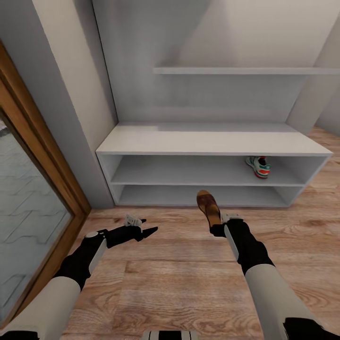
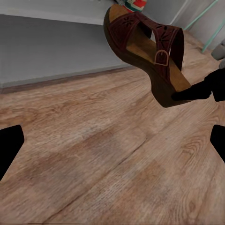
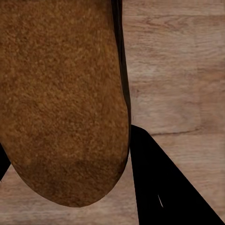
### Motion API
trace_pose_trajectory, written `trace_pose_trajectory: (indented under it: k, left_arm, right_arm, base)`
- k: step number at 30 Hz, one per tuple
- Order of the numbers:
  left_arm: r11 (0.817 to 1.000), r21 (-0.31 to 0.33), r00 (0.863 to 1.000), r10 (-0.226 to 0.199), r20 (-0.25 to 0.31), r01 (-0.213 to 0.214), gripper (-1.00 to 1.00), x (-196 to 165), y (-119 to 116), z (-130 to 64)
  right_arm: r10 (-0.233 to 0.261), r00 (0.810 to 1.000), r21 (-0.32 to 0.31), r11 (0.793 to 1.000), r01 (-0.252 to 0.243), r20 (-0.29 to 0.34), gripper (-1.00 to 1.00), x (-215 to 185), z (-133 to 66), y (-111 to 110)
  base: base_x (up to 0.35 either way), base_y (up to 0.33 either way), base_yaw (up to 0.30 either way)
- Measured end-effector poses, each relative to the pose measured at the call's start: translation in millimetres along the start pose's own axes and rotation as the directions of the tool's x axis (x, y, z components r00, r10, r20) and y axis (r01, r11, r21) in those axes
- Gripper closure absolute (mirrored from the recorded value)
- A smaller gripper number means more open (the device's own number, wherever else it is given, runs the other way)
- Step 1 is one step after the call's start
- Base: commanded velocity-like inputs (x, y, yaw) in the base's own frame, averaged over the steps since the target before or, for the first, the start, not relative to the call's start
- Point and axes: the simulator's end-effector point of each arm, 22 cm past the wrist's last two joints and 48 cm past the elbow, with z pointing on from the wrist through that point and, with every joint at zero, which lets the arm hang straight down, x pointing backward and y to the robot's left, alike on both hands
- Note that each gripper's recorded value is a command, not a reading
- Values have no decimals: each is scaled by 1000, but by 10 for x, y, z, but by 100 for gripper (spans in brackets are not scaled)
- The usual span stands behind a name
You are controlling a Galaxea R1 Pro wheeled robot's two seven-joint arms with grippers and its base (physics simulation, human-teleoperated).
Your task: Pick up the two gym shoes and the two sandals from the corridor floor and place them onto the hallstand (shoe rack) in the corridor, making sure they are on the rack and not on the floor. Arrange them so the two gym shoes are next to each other and the two sandals are next to each other.
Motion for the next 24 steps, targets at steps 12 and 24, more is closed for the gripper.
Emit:
trace_pose_trajectory:
  k: [12,24]
  left_arm:
    - [1000,18,1000,-16,3,16,-100,38,-79,93]
    - [995,93,999,-26,-36,29,-100,214,-474,385]
  right_arm:
    - [-2,1000,4,1000,3,-9,100,45,42,-7]
    - [4,1000,7,1000,-4,-9,100,45,50,-26]
  base:
    - [130,0,210]
    - [88,0,12]
